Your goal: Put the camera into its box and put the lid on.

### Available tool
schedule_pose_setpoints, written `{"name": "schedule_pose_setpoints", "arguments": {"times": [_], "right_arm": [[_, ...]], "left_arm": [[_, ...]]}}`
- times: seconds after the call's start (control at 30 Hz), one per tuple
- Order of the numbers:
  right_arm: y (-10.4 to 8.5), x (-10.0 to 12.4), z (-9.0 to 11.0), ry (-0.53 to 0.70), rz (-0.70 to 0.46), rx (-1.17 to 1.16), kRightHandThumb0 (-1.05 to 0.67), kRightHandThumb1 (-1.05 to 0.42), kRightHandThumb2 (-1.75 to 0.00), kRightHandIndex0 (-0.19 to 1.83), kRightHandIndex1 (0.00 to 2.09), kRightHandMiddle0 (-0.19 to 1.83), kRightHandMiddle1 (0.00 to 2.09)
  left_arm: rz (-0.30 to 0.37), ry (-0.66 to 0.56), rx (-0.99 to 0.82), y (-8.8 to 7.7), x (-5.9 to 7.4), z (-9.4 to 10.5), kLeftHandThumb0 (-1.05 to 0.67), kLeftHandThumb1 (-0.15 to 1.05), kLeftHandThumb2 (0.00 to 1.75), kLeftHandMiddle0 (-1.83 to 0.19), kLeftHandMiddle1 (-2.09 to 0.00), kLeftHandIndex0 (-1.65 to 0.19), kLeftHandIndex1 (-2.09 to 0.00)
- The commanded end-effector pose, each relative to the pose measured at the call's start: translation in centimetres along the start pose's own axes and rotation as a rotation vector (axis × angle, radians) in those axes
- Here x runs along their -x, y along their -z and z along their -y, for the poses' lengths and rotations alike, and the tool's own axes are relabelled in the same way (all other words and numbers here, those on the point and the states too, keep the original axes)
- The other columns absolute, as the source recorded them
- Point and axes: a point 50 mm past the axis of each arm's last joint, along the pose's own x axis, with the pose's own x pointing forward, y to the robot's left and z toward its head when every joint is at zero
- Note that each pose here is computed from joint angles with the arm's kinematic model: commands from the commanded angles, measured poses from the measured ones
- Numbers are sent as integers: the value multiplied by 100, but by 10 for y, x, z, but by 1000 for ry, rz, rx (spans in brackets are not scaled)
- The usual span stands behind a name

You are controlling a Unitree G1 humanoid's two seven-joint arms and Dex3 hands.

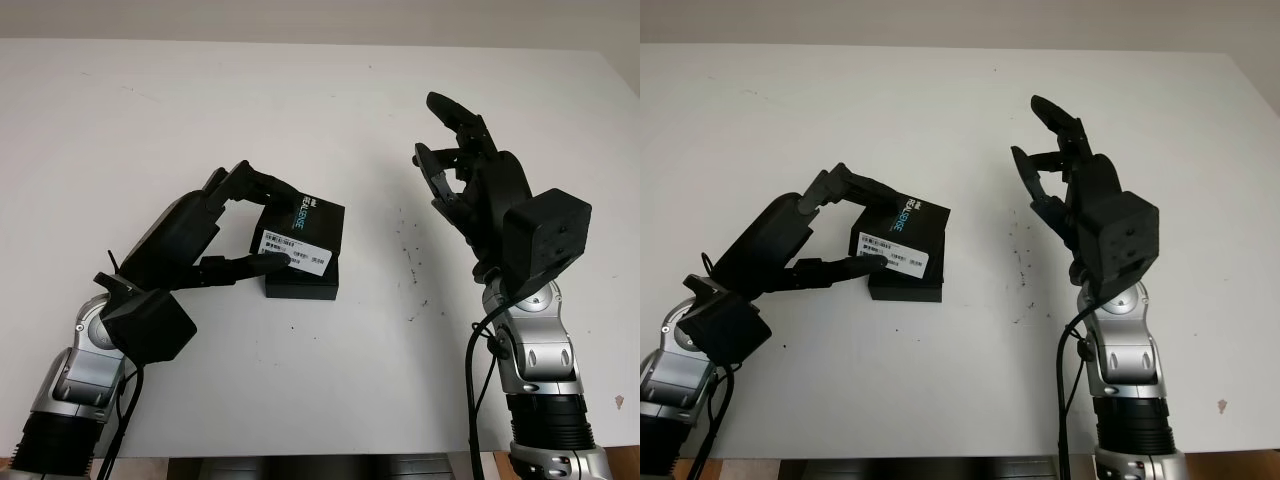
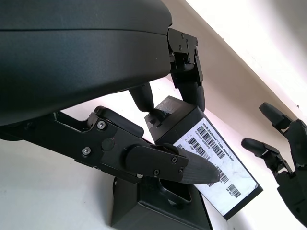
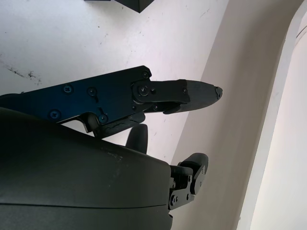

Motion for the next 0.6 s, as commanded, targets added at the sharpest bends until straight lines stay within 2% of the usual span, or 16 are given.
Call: {"name": "schedule_pose_setpoints", "arguments": {"times": [0.0, 0.03, 0.1, 0.33, 0.37, 0.4, 0.57], "right_arm": [[-1, 1, 1, 7, 9, -16, -62, -105, -32, -19, 166, 8, 47], [-1, 1, 1, 8, 9, -19, -62, -105, -32, -19, 191, 8, 48], [-2, 1, 1, 6, 8, -20, -62, -105, -32, -19, 206, 7, 48], [-2, 2, 0, 9, 14, -16, -63, -105, -32, -19, 206, 4, 55], [-3, 2, 0, 9, 14, -13, -63, -105, -32, -19, 208, 4, 55], [-3, 2, 0, 9, 13, -10, -63, -105, -32, -19, 201, 3, 56], [-2, 1, 0, 13, 15, -10, -61, -105, -32, -19, 209, 3, 54]], "left_arm": [[17, -11, -14, -4, 1, -1, -34, 105, 29, -4, -145, -3, -118], [20, -11, -19, -5, 2, -1, -34, 105, 29, -4, -147, -3, -118], [29, -13, -36, -6, 2, -1, -34, 105, 29, -3, -147, -3, -118], [43, -29, -125, -12, 6, -1, -36, 105, 28, -7, -148, -4, -118], [47, -32, -134, -13, 6, -1, -36, 105, 28, -7, -150, -5, -118], [51, -33, -144, -15, 7, -1, -37, 105, 28, -7, -153, -5, -118], [74, -50, -165, -20, 10, 1, -36, 105, 27, -2, -169, -4, -120]]}}
